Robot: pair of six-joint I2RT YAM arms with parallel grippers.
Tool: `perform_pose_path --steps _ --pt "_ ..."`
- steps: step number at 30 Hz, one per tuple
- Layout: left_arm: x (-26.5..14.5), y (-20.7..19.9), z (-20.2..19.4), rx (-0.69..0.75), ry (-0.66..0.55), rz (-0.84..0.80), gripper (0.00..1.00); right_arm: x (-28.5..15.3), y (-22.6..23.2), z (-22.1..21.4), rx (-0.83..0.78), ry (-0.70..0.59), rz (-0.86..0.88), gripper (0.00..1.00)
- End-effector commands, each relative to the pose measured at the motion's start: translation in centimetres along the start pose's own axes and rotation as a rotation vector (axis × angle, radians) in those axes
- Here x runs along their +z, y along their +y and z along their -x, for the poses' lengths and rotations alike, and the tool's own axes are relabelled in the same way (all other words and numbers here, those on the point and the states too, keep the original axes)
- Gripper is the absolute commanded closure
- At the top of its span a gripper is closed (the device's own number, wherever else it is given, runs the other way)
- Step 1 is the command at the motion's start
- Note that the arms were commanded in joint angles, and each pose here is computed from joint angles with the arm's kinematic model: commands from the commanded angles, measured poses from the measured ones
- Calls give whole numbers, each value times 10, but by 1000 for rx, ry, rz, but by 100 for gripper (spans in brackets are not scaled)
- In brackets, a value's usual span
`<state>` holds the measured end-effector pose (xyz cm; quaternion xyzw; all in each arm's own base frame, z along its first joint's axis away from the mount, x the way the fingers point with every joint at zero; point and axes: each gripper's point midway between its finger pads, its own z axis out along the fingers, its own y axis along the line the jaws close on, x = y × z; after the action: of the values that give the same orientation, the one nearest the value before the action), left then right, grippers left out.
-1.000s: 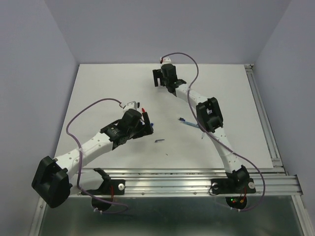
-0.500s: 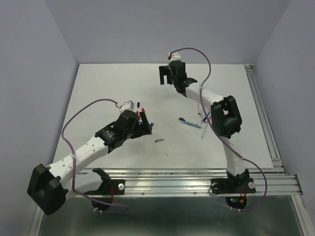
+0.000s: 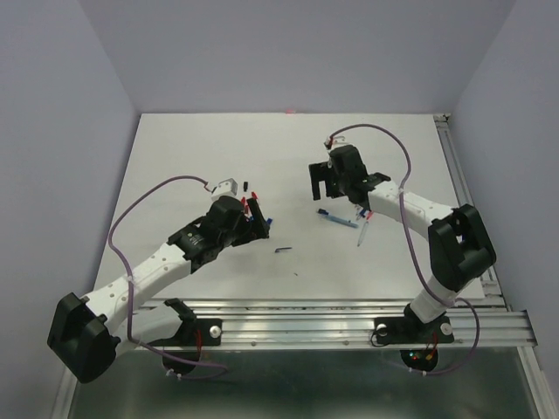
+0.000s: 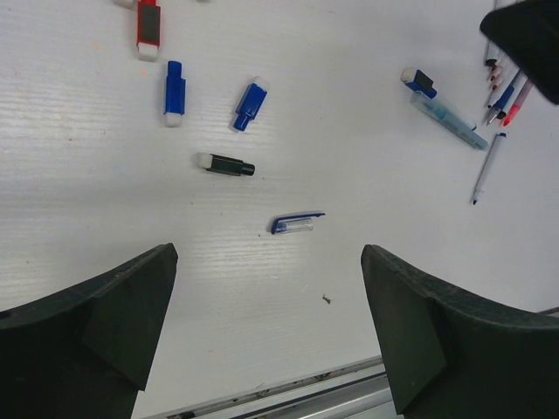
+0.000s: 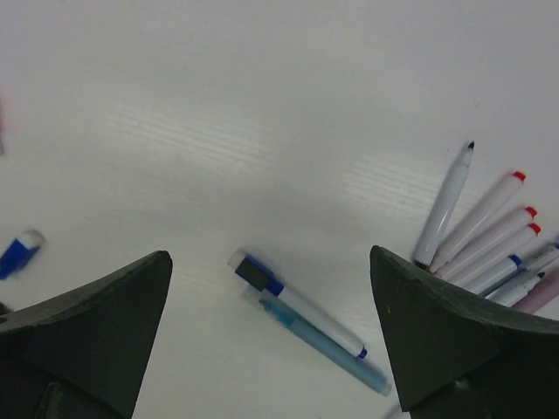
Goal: Open the pen caps
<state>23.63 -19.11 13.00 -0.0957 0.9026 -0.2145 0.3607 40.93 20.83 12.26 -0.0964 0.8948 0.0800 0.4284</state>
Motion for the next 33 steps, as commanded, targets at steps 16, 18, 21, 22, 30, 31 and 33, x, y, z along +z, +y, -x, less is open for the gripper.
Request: perform_pose_path --steps 16,18,21,22,30,31,33 --pt "-2 -4 5 -1 -27 -29 1 -51 19 -89 -50 224 192 6" --pt "-2 -5 5 0 -25 -31 1 -46 20 -94 -59 242 191 6" --pt "-1 -4 4 1 -22 -29 1 -38 18 -92 -62 244 174 7" --pt "-2 -5 4 3 -21 -33 1 -34 17 -98 -66 263 162 7" --pt "-1 -5 4 3 -20 -35 1 -12 18 -109 -76 286 154 7" --pt "-2 -6 5 4 -21 -39 1 -10 19 -109 -73 285 158 7" --pt "-1 -6 4 6 -18 -37 1 -10 20 -110 -72 287 165 7"
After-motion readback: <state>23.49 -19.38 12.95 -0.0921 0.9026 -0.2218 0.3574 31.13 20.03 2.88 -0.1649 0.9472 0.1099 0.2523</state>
